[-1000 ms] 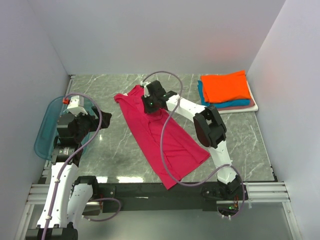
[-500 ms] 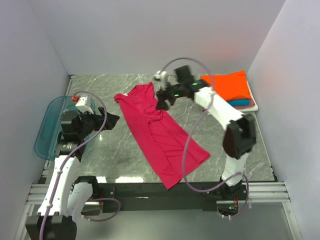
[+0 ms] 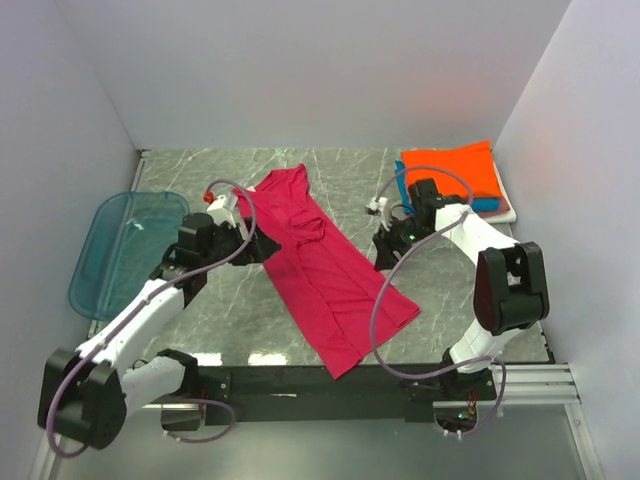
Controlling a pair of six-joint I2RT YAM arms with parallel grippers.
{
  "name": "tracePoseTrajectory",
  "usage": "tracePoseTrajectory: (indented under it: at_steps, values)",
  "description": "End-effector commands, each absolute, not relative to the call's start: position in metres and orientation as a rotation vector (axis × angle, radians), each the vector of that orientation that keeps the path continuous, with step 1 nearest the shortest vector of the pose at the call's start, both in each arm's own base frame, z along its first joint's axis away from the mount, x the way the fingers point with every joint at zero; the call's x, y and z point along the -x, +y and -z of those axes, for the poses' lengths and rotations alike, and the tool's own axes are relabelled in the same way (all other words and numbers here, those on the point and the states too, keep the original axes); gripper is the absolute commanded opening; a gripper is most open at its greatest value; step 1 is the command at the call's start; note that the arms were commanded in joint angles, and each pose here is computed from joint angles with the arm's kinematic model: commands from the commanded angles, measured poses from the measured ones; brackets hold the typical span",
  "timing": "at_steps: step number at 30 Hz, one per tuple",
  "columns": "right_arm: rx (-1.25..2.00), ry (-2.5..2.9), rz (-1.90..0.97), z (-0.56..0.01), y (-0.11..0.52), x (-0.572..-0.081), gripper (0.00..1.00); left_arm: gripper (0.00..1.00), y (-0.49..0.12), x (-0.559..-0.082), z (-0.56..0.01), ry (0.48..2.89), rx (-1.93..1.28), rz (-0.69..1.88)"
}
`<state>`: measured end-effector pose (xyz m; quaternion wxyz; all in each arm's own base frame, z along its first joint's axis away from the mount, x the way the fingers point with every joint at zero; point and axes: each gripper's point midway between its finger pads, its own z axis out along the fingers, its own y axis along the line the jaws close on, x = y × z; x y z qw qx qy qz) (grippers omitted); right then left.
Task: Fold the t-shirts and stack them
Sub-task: Fold the tshirt
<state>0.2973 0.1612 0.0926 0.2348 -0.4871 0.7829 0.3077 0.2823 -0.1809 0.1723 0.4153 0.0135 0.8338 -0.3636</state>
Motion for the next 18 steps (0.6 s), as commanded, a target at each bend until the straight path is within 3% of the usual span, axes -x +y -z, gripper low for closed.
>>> tracePoseTrajectory:
  at_steps: [1, 6, 10, 14, 15, 17, 18]
  values:
    - [1.253, 2.216, -0.721, -0.086, 0.132, -0.302, 0.66, 0.85, -0.187, -0.313, -0.174, 2.054, 0.122, 0.936]
    - [1.233, 2.344, -0.665, -0.056, 0.106, -0.288, 0.66, 0.82, -0.191, -0.346, -0.163, 2.106, 0.156, 0.835]
    - [1.235, 2.398, -0.726, -0.042, 0.104, -0.274, 0.66, 0.83, -0.189, -0.405, -0.172, 2.088, 0.129, 0.674]
    - [1.198, 2.416, -0.767, -0.039, 0.108, -0.27, 0.65, 0.59, -0.193, -0.474, -0.161, 2.171, 0.066, 0.542]
    - [1.193, 2.409, -0.774, -0.04, 0.11, -0.272, 0.65, 0.56, -0.201, -0.506, -0.158, 2.172, 0.039, 0.523]
    - [1.172, 2.414, -0.783, -0.04, 0.111, -0.273, 0.64, 0.52, -0.207, -0.523, -0.144, 2.226, -0.009, 0.512]
    - [1.165, 2.411, -0.773, -0.04, 0.111, -0.277, 0.64, 0.51, -0.215, -0.543, -0.165, 2.169, -0.069, 0.517]
